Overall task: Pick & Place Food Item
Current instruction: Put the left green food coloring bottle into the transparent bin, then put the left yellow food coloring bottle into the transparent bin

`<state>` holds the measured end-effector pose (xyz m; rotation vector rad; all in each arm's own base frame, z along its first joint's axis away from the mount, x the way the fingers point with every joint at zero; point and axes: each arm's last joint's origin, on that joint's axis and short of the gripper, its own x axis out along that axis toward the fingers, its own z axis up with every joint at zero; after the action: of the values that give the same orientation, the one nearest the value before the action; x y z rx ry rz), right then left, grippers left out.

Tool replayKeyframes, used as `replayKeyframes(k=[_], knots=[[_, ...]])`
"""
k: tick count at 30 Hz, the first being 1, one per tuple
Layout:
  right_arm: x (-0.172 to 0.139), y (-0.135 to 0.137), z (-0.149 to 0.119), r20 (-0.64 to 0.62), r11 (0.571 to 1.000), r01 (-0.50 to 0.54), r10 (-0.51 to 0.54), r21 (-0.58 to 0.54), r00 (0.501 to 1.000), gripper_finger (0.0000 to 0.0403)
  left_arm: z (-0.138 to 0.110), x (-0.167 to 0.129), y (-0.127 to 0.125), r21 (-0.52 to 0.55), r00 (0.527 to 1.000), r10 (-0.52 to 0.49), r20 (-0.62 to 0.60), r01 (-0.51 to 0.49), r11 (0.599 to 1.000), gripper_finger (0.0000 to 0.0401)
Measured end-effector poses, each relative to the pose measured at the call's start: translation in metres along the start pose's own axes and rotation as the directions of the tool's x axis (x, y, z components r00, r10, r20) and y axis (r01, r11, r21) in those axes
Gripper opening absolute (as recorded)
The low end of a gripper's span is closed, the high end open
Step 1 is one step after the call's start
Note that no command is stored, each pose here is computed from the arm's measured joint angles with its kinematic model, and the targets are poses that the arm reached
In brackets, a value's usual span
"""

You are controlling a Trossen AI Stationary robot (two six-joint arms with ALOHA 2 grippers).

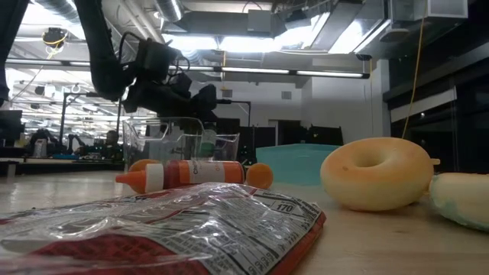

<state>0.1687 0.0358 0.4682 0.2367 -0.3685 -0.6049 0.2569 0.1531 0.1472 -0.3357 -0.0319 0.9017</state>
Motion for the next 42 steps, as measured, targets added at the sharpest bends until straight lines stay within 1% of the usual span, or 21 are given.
replayKeyframes(k=[5,8,11,15,20,23,27,29,31,32,34,36,39,40,41,42], knots=[[0.000,0.000,0.000,0.000,1.000,0.000,0.000,-0.001,1.000,0.0168,0.002,0.002,0.005,-0.009,1.000,0.016,0.003,-0.016,1.000,0.0157],[0.000,0.000,0.000,0.000,1.000,0.000,0.000,0.000,1.000,0.0168,0.005,0.003,0.005,-0.024,0.999,-0.024,0.027,0.025,0.999,0.0179],[0.000,0.000,0.000,0.000,1.000,-0.001,0.001,-0.003,1.000,0.0168,0.010,0.002,0.001,-0.025,0.995,-0.079,0.068,0.080,0.996,0.0193],[0.000,0.000,0.000,0.000,1.000,-0.001,0.001,-0.004,1.000,0.0168,0.023,-0.001,-0.005,-0.015,0.978,-0.154,0.144,0.158,0.987,0.0202],[0.000,0.000,0.000,0.000,1.000,-0.002,0.002,-0.008,1.000,0.0168,0.047,-0.001,-0.020,0.034,0.955,-0.196,0.223,0.193,0.981,0.0202],[0.000,0.000,0.000,0.000,1.000,-0.003,0.003,-0.028,1.000,0.0168,0.058,-0.001,-0.026,0.050,0.949,-0.213,0.232,0.207,0.977,0.0203],[0.000,0.000,0.000,0.000,0.999,-0.003,0.003,-0.034,1.000,0.0168,0.072,-0.001,-0.037,0.114,0.946,-0.263,0.188,0.245,0.963,0.0201],[0.000,0.000,0.000,0.001,0.999,-0.004,0.004,-0.033,1.000,0.0168,0.081,-0.004,-0.047,0.148,0.934,-0.325,0.149,0.304,0.941,0.0198],[0.000,0.000,0.000,0.000,0.999,-0.004,0.004,-0.033,1.000,0.0168,0.095,-0.008,-0.062,0.170,0.911,-0.402,0.094,0.384,0.908,0.0196],[0.000,0.000,0.000,0.000,0.999,-0.004,0.004,-0.034,1.000,0.0168,0.102,-0.012,-0.069,0.177,0.898,-0.437,0.042,0.424,0.888,0.0195],[0.000,0.000,0.000,0.001,0.999,-0.003,0.003,-0.048,1.000,0.0168,0.112,-0.019,-0.084,0.184,0.866,-0.489,-0.109,0.501,0.846,0.0193],[0.000,0.000,0.000,0.001,0.998,-0.004,0.004,-0.068,1.000,0.0168,0.120,-0.030,-0.099,0.202,0.810,-0.515,-0.279,0.574,0.793,0.0189],[0.000,0.000,0.000,0.001,0.995,-0.004,0.004,-0.099,1.000,0.0168,0.128,-0.053,-0.118,0.235,0.698,-0.513,-0.500,0.679,0.695,0.0183],[0.000,0.000,0.000,0.001,0.994,-0.004,0.004,-0.106,1.000,0.0168,0.129,-0.061,-0.123,0.235,0.662,-0.499,-0.560,0.704,0.670,0.0180],[0.000,0.000,0.000,0.001,0.994,-0.004,0.004,-0.111,1.000,0.0168,0.129,-0.068,-0.126,0.223,0.628,-0.479,-0.614,0.720,0.657,0.0178],[0.000,0.000,0.000,0.001,0.994,-0.003,0.003,-0.113,1.000,0.0168,0.129,-0.075,-0.130,0.193,0.595,-0.459,-0.660,0.725,0.662,0.0177]])
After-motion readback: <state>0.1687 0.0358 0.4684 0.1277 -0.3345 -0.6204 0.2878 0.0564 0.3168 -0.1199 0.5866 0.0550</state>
